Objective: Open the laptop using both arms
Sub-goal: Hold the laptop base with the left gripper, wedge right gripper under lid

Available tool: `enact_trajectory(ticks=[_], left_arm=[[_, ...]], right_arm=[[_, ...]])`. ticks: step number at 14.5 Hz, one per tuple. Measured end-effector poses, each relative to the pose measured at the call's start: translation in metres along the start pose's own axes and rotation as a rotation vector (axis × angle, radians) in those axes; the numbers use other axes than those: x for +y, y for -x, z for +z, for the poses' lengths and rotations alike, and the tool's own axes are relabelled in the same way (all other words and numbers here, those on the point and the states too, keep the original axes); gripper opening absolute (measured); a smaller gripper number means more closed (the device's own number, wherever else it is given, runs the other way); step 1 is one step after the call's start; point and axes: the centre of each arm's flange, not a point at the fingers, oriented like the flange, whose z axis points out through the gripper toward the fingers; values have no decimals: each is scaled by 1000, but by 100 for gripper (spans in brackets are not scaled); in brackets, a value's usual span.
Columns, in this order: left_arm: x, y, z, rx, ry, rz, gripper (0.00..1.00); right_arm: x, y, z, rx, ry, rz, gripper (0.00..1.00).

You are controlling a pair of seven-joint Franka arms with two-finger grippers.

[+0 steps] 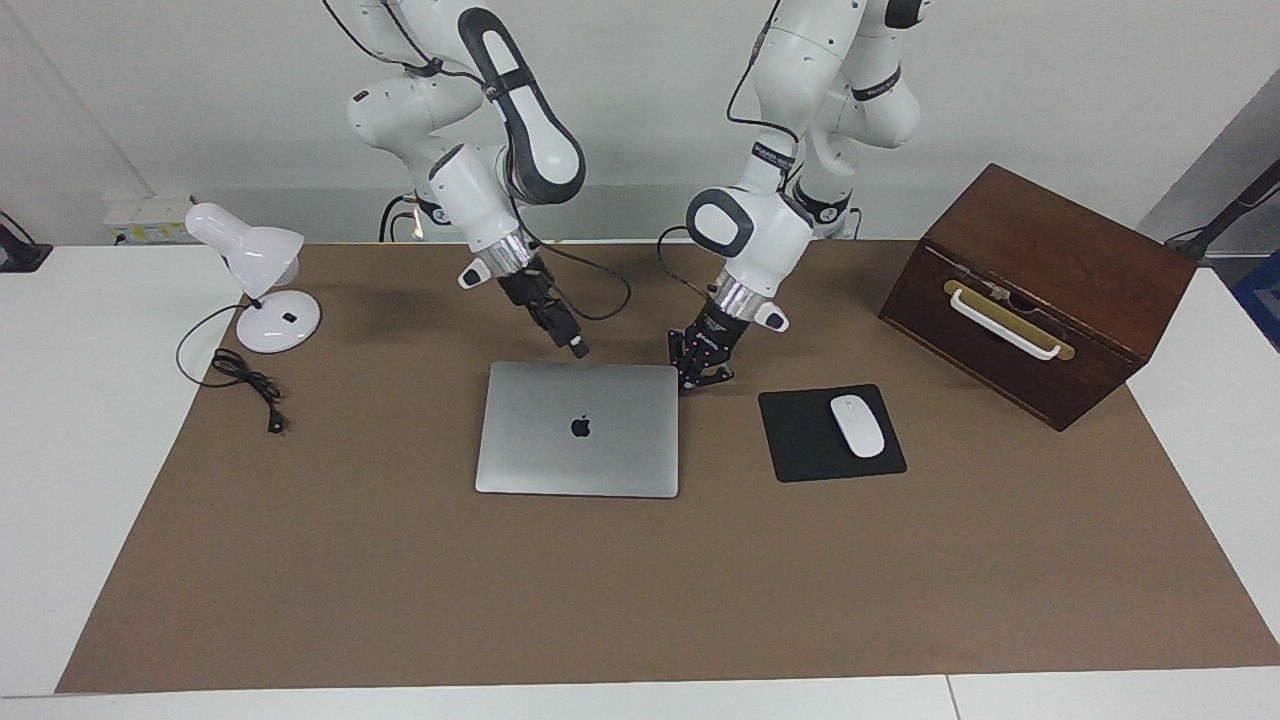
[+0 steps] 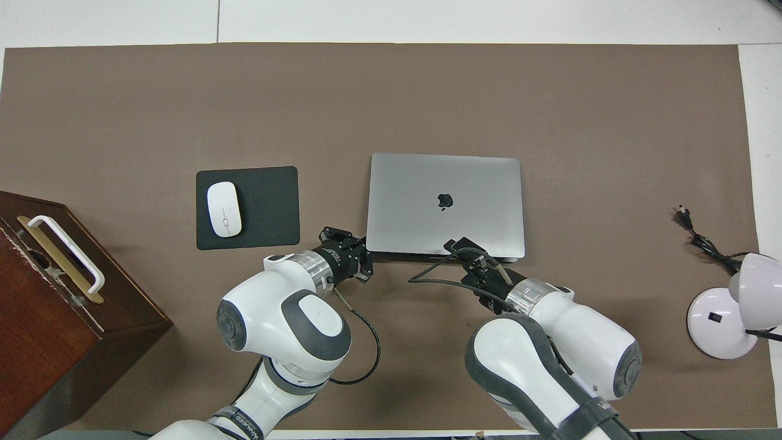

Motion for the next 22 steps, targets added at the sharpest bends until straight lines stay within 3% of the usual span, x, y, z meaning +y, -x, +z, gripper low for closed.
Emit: enact_trajectory(ticks=[22], left_arm=[[-1, 0, 0, 1, 0, 63, 1]], right_arm=[[3, -3, 6, 4, 14, 6, 100]])
